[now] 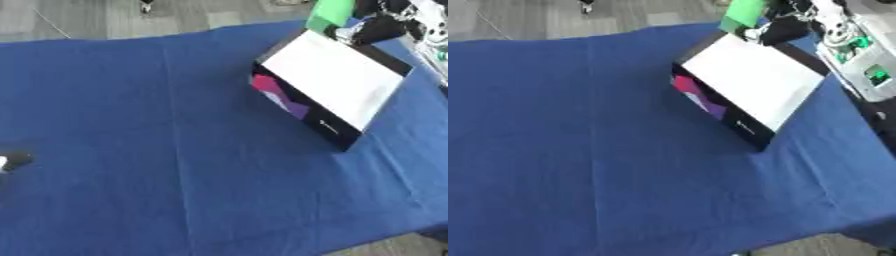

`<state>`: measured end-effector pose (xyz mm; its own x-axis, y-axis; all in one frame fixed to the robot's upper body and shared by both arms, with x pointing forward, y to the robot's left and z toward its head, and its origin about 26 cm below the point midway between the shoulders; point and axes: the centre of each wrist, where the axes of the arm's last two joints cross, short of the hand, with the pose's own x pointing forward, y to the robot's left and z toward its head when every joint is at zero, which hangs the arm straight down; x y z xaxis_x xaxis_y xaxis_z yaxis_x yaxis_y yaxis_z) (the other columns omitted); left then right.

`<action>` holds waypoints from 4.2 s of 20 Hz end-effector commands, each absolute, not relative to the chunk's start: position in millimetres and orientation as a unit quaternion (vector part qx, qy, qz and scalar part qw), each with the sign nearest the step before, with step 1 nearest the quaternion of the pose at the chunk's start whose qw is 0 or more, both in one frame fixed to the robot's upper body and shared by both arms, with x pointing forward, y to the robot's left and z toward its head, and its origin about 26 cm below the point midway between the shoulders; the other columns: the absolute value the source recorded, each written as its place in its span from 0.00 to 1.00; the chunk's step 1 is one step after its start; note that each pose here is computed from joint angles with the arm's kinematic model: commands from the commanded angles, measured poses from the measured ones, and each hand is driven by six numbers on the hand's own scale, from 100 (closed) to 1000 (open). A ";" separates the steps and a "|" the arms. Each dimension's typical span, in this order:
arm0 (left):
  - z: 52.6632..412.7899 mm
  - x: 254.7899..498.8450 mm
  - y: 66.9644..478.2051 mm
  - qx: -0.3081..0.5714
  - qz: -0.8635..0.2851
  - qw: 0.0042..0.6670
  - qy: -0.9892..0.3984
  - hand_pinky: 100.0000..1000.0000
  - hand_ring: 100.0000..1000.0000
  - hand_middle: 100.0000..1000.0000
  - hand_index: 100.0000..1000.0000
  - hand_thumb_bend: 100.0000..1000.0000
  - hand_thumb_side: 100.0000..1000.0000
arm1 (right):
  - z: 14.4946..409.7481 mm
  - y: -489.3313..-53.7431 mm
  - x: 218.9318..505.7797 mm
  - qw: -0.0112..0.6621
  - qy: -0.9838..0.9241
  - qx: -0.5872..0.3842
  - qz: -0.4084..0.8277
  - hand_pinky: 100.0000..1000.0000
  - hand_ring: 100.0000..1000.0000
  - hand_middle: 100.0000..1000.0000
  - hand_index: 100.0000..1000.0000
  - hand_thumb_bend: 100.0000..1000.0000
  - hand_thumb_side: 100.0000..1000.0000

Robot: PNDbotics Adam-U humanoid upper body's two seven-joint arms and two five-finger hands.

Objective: Pick up the objects with one hand, pass them to the other hand, and then place them into the box on the other side of the table.

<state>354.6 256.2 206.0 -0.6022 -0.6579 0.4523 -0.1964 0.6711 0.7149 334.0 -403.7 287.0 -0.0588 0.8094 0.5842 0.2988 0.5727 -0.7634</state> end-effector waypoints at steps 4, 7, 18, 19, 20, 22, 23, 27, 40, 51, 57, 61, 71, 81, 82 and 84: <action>228.8 346.9 266.7 0.276 -0.295 0.339 -0.850 0.71 0.63 0.65 0.77 0.97 0.34 | 284.7 -435.3 337.9 0.560 -0.646 -0.460 0.239 0.75 0.61 0.30 0.51 0.45 0.00; 232.4 345.5 268.6 0.278 -0.286 0.336 -0.853 0.71 0.63 0.65 0.77 0.97 0.34 | 276.0 -443.7 341.1 0.569 -0.628 -0.471 0.246 0.76 0.62 0.33 0.53 0.46 0.00; 235.8 344.0 279.1 0.298 -0.263 0.337 -0.853 0.71 0.63 0.65 0.77 0.97 0.34 | 268.1 -458.5 338.2 0.567 -0.592 -0.515 0.251 0.81 0.80 0.78 0.86 0.61 0.09; 235.8 343.7 280.3 0.300 -0.261 0.337 -0.853 0.71 0.63 0.65 0.77 0.97 0.34 | 268.0 -459.2 337.6 0.567 -0.592 -0.518 0.245 0.81 0.79 0.77 0.86 0.61 0.09; 235.9 343.4 281.3 0.302 -0.260 0.337 -0.853 0.71 0.63 0.65 0.77 0.97 0.34 | 267.9 -459.6 336.9 0.568 -0.593 -0.518 0.240 0.81 0.79 0.77 0.86 0.61 0.09; 236.4 342.9 284.8 0.308 -0.257 0.338 -0.851 0.71 0.63 0.65 0.77 0.97 0.33 | 269.9 -459.2 335.4 0.566 -0.601 -0.515 0.228 0.80 0.79 0.76 0.85 0.60 0.09; 236.8 342.8 287.3 0.312 -0.254 0.340 -0.850 0.70 0.63 0.65 0.77 0.96 0.33 | 272.4 -457.9 334.4 0.564 -0.611 -0.511 0.218 0.80 0.78 0.74 0.85 0.58 0.11; 244.7 343.4 302.0 0.328 -0.243 0.356 -0.841 0.71 0.64 0.65 0.77 0.91 0.32 | 289.3 -445.2 326.8 0.539 -0.686 -0.464 0.156 0.80 0.77 0.72 0.84 0.41 0.22; 309.7 370.8 357.8 0.372 -0.331 0.484 -0.720 0.76 0.70 0.69 0.78 0.91 0.32 | 327.3 -404.7 308.1 0.471 -0.811 -0.332 0.105 0.80 0.76 0.70 0.86 0.59 0.12; 325.2 434.4 366.2 0.371 -0.385 0.581 -0.614 0.78 0.74 0.70 0.78 0.94 0.24 | 339.6 -397.9 302.3 0.453 -0.833 -0.311 0.066 0.80 0.75 0.68 0.85 0.54 0.13; 325.4 456.2 365.4 0.406 -0.399 0.605 -0.557 0.79 0.76 0.71 0.78 0.91 0.18 | 341.6 -402.4 302.2 0.456 -0.838 -0.300 0.025 0.80 0.74 0.67 0.85 0.51 0.15; 327.6 461.6 366.1 0.452 -0.387 0.607 -0.527 0.79 0.77 0.71 0.78 0.89 0.14 | 339.1 -405.0 302.8 0.460 -0.835 -0.302 0.018 0.80 0.74 0.66 0.84 0.51 0.15; 308.5 471.7 369.3 0.482 -0.380 0.626 -0.482 0.80 0.78 0.73 0.77 0.78 0.01 | 326.7 -397.9 306.5 0.474 -0.829 -0.294 0.036 0.80 0.73 0.66 0.84 0.52 0.15; 292.7 470.8 388.0 0.510 -0.361 0.637 -0.451 0.80 0.79 0.73 0.78 0.72 0.00 | 313.7 -385.1 311.2 0.490 -0.821 -0.286 0.071 0.80 0.73 0.65 0.84 0.53 0.16; 291.1 470.8 389.9 0.510 -0.361 0.640 -0.447 0.80 0.79 0.73 0.77 0.70 0.00 | 313.3 -384.4 311.5 0.490 -0.820 -0.286 0.072 0.80 0.73 0.65 0.84 0.53 0.15; 288.6 470.7 392.8 0.512 -0.360 0.645 -0.439 0.80 0.79 0.73 0.77 0.69 0.00 | 312.2 -383.5 311.9 0.491 -0.820 -0.286 0.074 0.80 0.73 0.65 0.84 0.53 0.16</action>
